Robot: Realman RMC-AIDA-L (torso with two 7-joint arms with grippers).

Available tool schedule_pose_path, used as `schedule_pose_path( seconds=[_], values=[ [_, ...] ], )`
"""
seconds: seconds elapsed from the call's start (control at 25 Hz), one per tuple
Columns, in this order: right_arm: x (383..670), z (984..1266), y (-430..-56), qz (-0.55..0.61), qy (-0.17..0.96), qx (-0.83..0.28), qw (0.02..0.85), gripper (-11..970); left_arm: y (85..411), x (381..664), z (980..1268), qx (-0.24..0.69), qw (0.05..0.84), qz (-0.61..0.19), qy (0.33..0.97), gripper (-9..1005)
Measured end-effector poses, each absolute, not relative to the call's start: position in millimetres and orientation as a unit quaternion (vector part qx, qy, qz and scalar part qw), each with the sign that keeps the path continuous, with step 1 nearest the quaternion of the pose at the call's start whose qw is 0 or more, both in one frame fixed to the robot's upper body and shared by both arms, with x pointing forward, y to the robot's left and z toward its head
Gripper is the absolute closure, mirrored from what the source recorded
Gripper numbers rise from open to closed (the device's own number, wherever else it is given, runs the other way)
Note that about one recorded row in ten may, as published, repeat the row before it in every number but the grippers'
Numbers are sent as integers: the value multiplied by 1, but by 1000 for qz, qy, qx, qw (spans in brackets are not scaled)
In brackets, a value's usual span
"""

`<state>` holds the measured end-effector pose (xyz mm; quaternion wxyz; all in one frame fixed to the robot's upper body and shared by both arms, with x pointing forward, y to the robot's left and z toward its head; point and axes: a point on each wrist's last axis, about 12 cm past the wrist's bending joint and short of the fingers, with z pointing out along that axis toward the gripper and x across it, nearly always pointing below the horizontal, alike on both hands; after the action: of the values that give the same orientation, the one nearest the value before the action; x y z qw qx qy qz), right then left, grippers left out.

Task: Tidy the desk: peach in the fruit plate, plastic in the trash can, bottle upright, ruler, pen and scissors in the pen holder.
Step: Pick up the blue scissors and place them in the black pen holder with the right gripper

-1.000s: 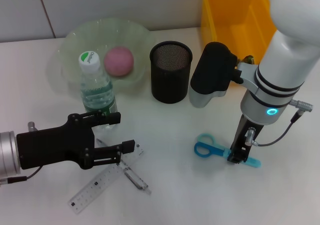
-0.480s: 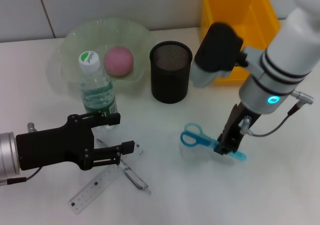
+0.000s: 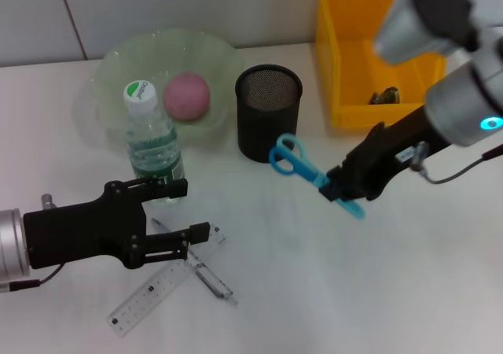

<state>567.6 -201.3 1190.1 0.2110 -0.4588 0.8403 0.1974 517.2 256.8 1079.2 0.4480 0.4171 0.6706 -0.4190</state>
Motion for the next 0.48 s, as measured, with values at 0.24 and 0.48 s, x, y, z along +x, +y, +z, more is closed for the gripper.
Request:
schedule_pose_path(
  seconds=[0.24,0.48],
  values=[
    [561,1202,-237,265,806,-424,317,738,256,518,1080,419,448,-420,669,209],
    [568,1197,-260,301,758,-384,433,734,256,518,1081,421,448,-421,667,209]
  ],
)
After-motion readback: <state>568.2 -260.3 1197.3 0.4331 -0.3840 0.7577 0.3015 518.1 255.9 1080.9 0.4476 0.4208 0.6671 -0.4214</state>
